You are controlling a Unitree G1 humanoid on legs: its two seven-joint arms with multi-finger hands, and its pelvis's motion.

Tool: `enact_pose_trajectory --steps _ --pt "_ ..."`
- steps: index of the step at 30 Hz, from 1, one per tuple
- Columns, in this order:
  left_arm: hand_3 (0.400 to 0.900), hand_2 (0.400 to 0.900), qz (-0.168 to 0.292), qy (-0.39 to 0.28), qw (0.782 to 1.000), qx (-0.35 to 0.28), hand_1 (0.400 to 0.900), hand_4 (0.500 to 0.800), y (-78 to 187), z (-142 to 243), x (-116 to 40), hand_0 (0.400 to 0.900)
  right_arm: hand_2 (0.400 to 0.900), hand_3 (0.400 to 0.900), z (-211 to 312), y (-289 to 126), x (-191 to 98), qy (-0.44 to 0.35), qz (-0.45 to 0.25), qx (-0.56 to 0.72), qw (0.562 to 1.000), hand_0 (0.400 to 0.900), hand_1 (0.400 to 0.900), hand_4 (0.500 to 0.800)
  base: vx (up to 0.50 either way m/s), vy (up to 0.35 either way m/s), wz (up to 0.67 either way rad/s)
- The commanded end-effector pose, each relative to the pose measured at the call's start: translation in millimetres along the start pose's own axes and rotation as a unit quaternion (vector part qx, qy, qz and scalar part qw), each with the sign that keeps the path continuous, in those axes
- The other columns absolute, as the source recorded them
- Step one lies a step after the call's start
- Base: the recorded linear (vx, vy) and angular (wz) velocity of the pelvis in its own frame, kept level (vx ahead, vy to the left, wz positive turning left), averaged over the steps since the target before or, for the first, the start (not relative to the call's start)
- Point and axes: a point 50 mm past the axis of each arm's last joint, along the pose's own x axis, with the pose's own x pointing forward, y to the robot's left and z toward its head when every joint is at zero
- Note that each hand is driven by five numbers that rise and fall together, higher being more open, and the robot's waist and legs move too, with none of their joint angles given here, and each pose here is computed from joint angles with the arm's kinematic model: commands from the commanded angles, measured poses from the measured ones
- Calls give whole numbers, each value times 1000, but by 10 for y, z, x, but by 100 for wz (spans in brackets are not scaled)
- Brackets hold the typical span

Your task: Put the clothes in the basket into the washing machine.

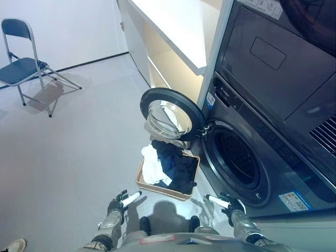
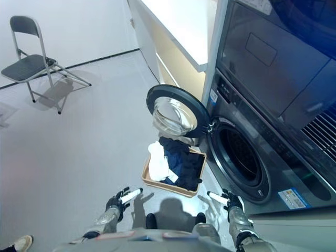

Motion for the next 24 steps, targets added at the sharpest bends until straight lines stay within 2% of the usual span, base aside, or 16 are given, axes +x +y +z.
enact_pose_trajectory --steps 1,3,5,6,7,9,11,16,17,22,24 --pt "900 900 -19 -136 990 -28 900 800 -152 705 72 900 900 900 766 194 50 -142 26 -21 989 900 900 800 -194 -10 11" --pt "900 900 -40 -198 978 -43 900 800 -257 1008 19 900 900 900 1128 280 4 -210 38 -67 975 900 900 800 -263 -10 11" --pt "900 900 -47 -214 975 -45 900 800 -280 1090 -3 900 900 900 1259 320 -26 -235 45 -90 967 900 900 800 -150 -8 10" --pt "900 900 -61 -254 964 -47 900 800 -335 1268 -69 900 900 900 1493 362 -94 -283 50 -124 950 900 900 800 -92 -14 8" --pt "900 900 -61 -254 964 -47 900 800 -336 1268 -70 900 900 900 1494 362 -95 -283 50 -124 950 900 900 800 -195 -26 20" --pt "900 900 -80 -334 938 -50 900 800 -420 1640 -234 900 900 900 1958 413 -237 -363 42 -177 914 900 900 800 -254 -27 25" --pt "900 900 -86 -361 927 -47 900 800 -473 1790 -295 900 900 900 2142 417 -276 -385 27 -204 900 900 900 800 -187 -26 19" --pt "900 900 -106 -478 870 -68 900 800 -618 2359 -660 900 900 900 2839 400 -520 -469 -41 -269 840 900 900 800 -185 -44 24" --pt "900 900 -115 -509 850 -75 900 800 -663 2498 -786 900 900 900 2987 329 -565 -479 -66 -282 829 900 900 800 -205 -39 28" --pt "900 900 -162 -605 776 -73 900 800 -823 2858 -1267 900 900 900 3576 -119 -803 -490 -183 -305 796 900 900 800 -171 2 21" --pt "900 900 -166 -627 757 -72 900 800 -855 2951 -1379 900 900 900 3691 -228 -877 -491 -211 -312 786 900 900 800 -104 10 16"
